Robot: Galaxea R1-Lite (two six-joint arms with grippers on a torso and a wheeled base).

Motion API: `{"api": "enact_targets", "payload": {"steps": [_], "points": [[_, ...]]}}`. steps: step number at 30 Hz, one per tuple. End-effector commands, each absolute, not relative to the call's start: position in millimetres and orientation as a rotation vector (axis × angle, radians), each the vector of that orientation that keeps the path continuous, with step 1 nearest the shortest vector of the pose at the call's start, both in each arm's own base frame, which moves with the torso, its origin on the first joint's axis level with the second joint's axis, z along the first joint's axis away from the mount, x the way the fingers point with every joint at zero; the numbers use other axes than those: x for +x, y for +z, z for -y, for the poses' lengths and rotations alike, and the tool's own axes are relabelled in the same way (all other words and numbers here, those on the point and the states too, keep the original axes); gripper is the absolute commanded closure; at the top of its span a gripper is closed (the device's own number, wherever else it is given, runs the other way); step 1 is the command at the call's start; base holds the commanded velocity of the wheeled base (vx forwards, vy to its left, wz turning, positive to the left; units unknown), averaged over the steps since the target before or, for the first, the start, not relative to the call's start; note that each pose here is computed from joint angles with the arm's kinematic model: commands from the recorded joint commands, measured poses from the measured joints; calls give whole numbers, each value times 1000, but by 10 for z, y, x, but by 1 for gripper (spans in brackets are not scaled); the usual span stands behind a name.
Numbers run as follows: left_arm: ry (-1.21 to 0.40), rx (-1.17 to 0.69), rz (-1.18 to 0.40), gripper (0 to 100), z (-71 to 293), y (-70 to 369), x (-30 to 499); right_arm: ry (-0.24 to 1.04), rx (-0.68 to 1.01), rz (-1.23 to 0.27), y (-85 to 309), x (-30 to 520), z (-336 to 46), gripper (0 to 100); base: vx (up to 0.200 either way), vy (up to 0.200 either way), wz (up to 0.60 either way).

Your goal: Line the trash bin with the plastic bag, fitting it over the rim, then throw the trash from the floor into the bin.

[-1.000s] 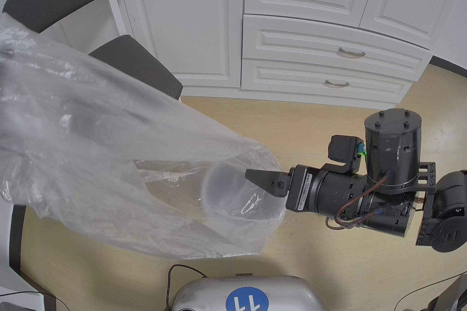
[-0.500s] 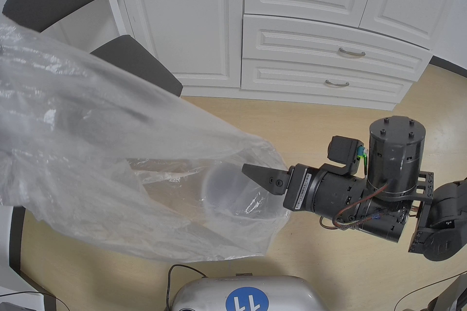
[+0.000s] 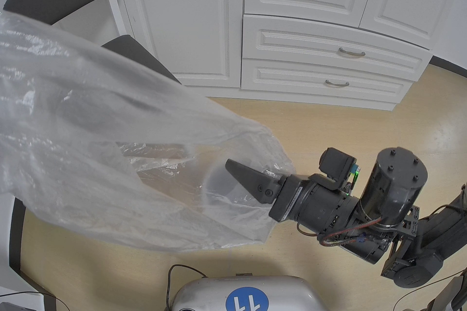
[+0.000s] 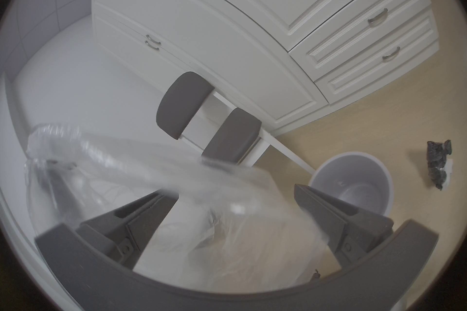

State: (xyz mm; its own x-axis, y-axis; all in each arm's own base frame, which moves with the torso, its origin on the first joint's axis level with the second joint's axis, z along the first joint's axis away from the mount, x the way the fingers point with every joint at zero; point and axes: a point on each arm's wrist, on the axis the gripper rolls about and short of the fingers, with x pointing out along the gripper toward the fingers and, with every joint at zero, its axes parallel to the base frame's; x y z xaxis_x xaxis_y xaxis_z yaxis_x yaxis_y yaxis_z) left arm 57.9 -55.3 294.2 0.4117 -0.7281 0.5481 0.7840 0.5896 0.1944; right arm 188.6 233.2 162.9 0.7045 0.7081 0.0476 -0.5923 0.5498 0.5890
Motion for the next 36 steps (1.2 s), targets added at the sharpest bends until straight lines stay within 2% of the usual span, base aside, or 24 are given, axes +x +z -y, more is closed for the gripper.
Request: {"api": "enact_targets", "payload": {"steps": [1, 9, 26, 36], "points": [[-956, -101, 645, 100, 554, 2949, 574, 823, 577, -243, 1267, 1831, -2386, 0, 0, 0, 0], [-957, -100, 642, 100, 560, 2947, 581, 845, 575, -177, 1196, 1820, -2379, 0, 0, 0, 0], [-957, -103, 642, 100, 557, 2948, 578, 826, 481, -187, 1071, 1820, -2341, 0, 0, 0, 0], [-958, -102, 639, 100, 560, 2943, 582, 852, 473, -149, 1195, 1727, -2292, 0, 0, 0, 0]]}}
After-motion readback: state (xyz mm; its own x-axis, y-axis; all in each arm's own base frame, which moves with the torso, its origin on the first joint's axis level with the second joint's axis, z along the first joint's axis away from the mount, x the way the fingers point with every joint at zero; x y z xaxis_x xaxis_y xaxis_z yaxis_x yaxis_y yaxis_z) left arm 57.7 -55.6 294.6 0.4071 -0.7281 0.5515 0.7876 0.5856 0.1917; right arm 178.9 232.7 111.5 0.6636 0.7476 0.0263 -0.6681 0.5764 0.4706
